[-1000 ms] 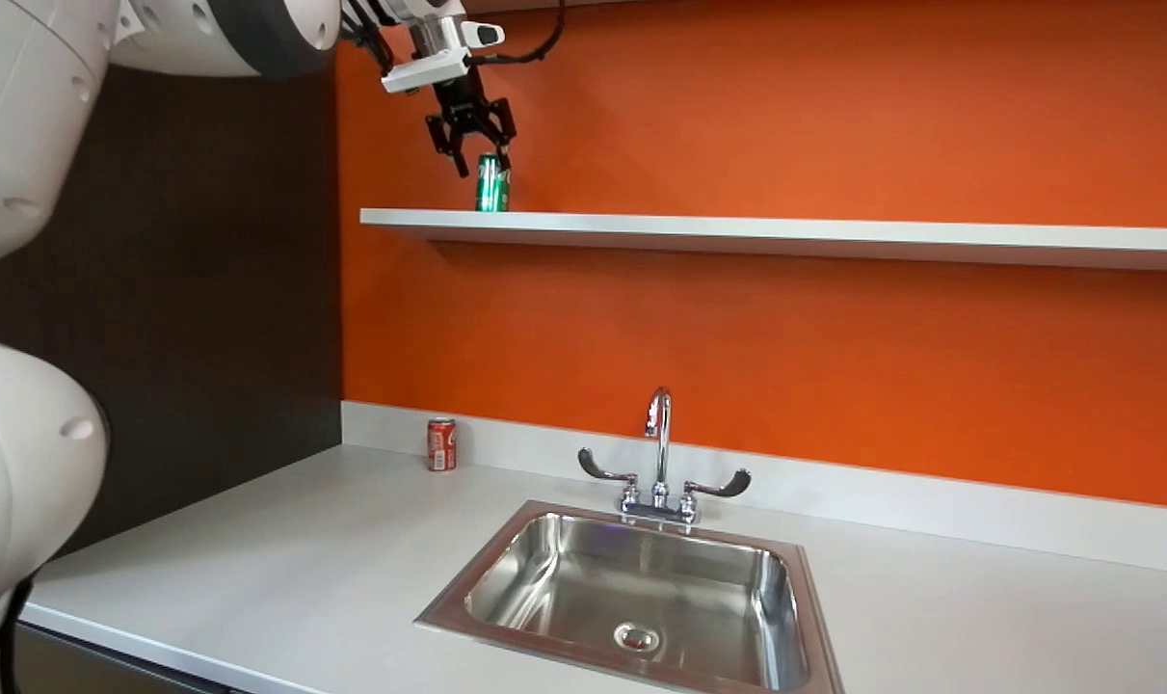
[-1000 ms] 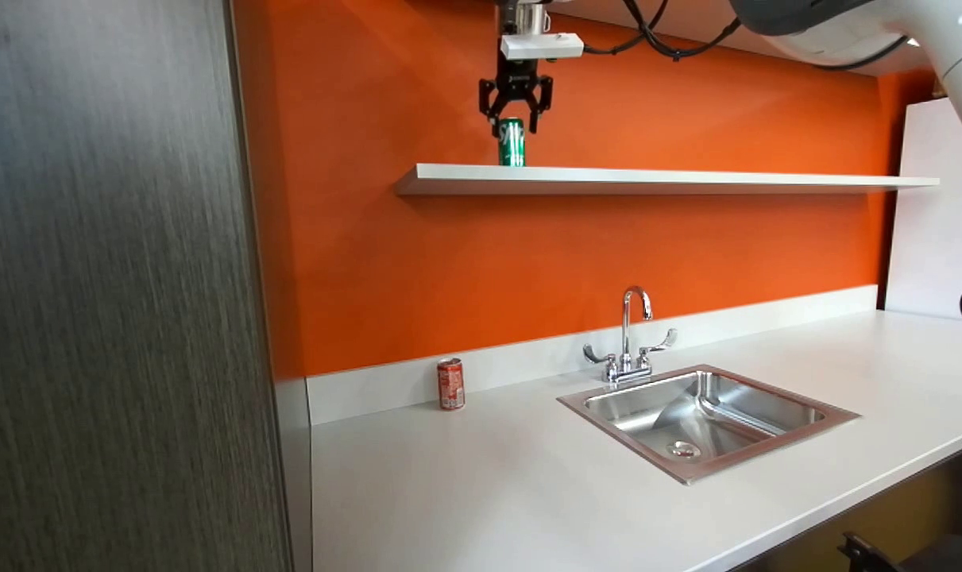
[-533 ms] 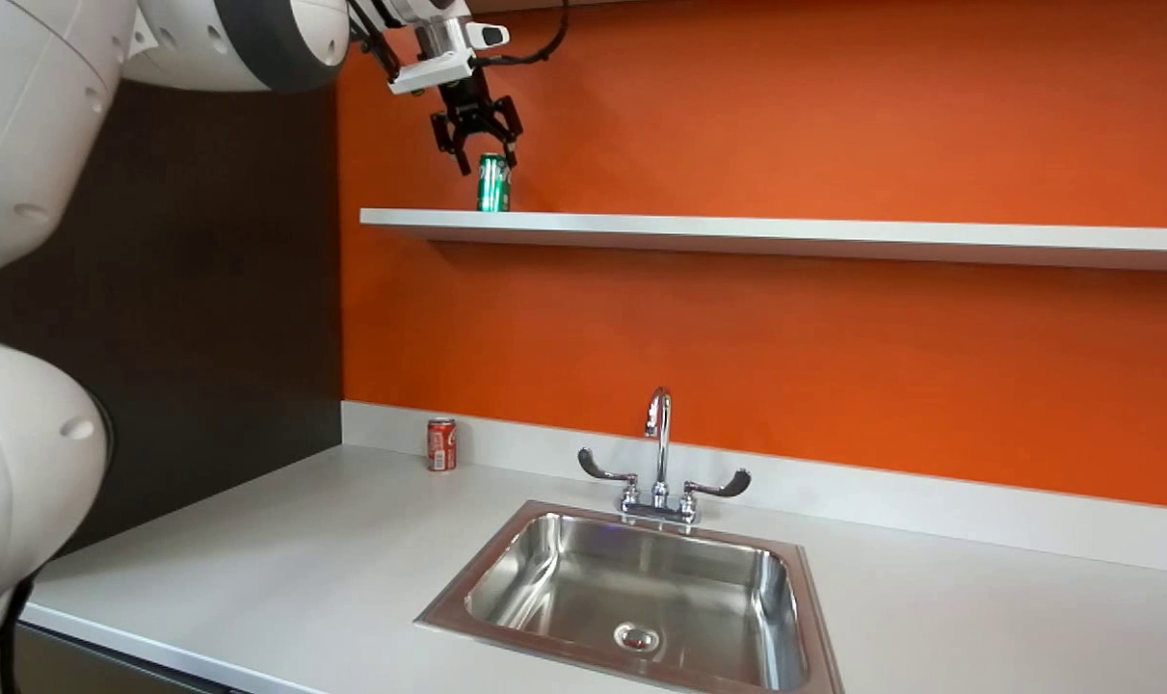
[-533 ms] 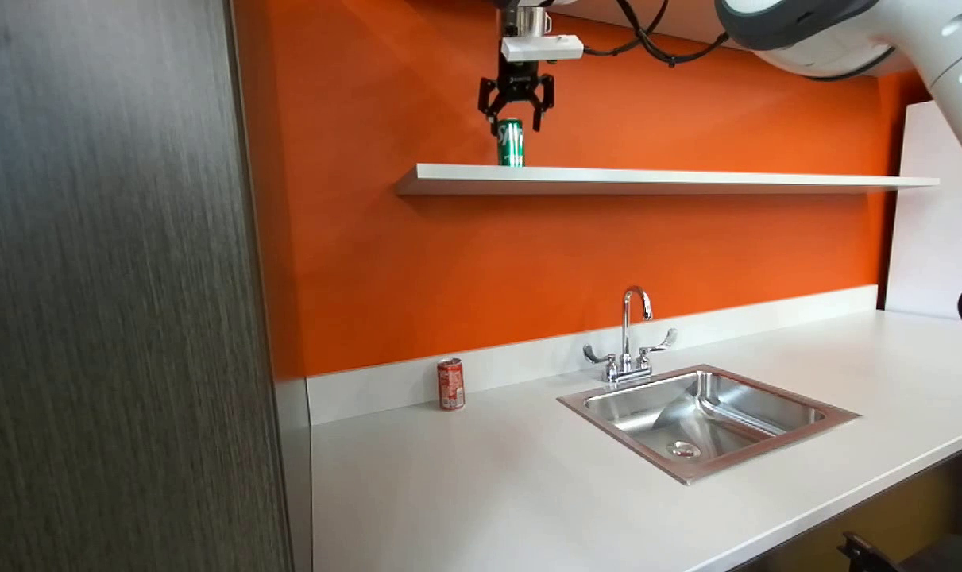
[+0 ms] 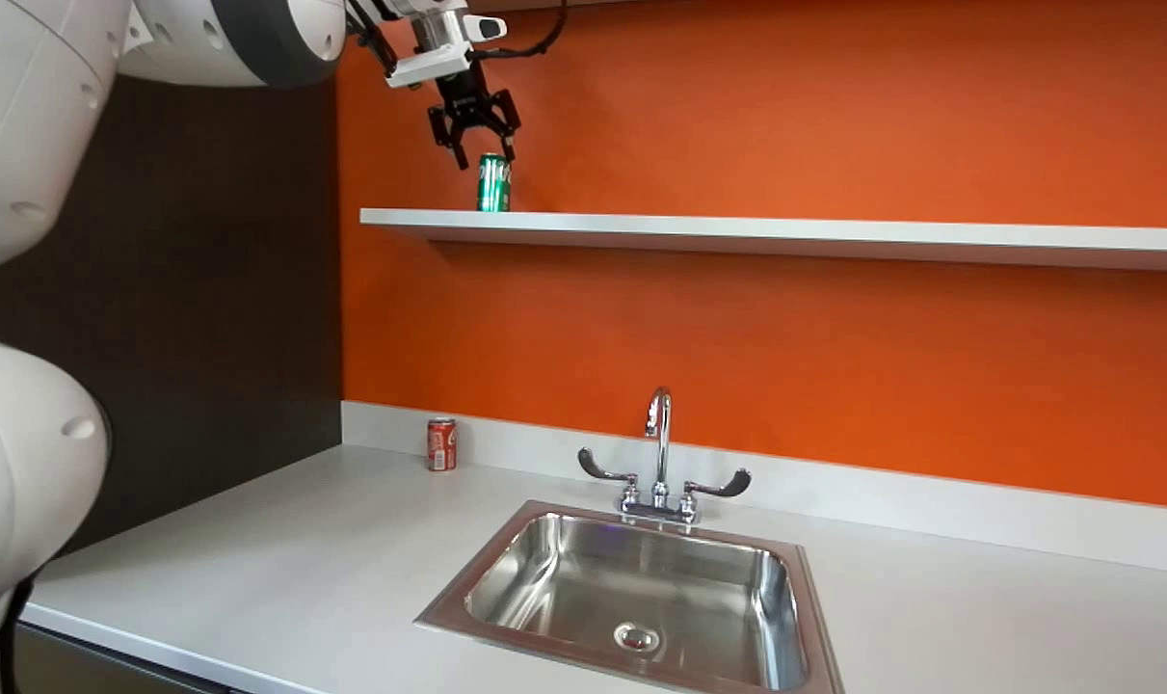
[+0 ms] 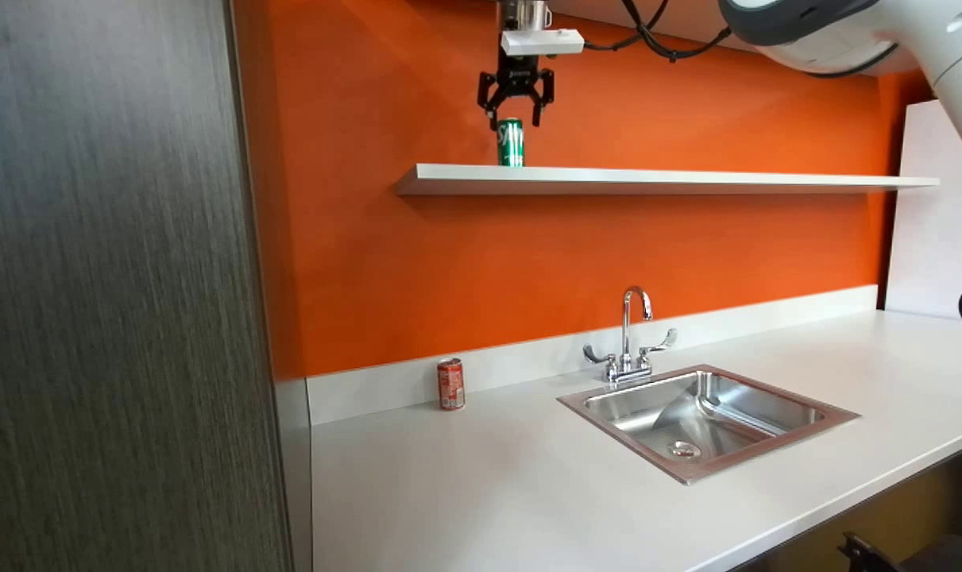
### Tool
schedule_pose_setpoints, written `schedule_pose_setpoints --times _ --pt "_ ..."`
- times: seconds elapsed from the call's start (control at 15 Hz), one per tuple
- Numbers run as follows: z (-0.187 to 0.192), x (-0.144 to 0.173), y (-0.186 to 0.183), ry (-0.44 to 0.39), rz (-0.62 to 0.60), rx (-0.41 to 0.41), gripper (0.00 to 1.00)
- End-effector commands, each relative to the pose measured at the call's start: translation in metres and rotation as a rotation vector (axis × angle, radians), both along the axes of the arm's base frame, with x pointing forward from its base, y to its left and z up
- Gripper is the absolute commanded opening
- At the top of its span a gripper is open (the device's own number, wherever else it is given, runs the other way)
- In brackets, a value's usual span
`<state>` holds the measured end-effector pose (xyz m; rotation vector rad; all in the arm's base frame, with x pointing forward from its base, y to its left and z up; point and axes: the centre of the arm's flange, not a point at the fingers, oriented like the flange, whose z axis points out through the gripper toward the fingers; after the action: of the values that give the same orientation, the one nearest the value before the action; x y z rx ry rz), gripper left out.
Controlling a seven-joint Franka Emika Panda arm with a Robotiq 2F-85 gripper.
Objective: Put the Sprite can on the left side of the shelf
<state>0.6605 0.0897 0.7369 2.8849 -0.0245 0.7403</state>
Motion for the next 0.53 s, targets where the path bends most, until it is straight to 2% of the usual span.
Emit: schedule_pose_setpoints --times 0.0,0.47 --pt "0.0 -0.027 -0.001 0.013 0.004 -0.013 1.0" --pt "0.006 -0.06 -0.003 0.018 0.021 -0.02 1.0"
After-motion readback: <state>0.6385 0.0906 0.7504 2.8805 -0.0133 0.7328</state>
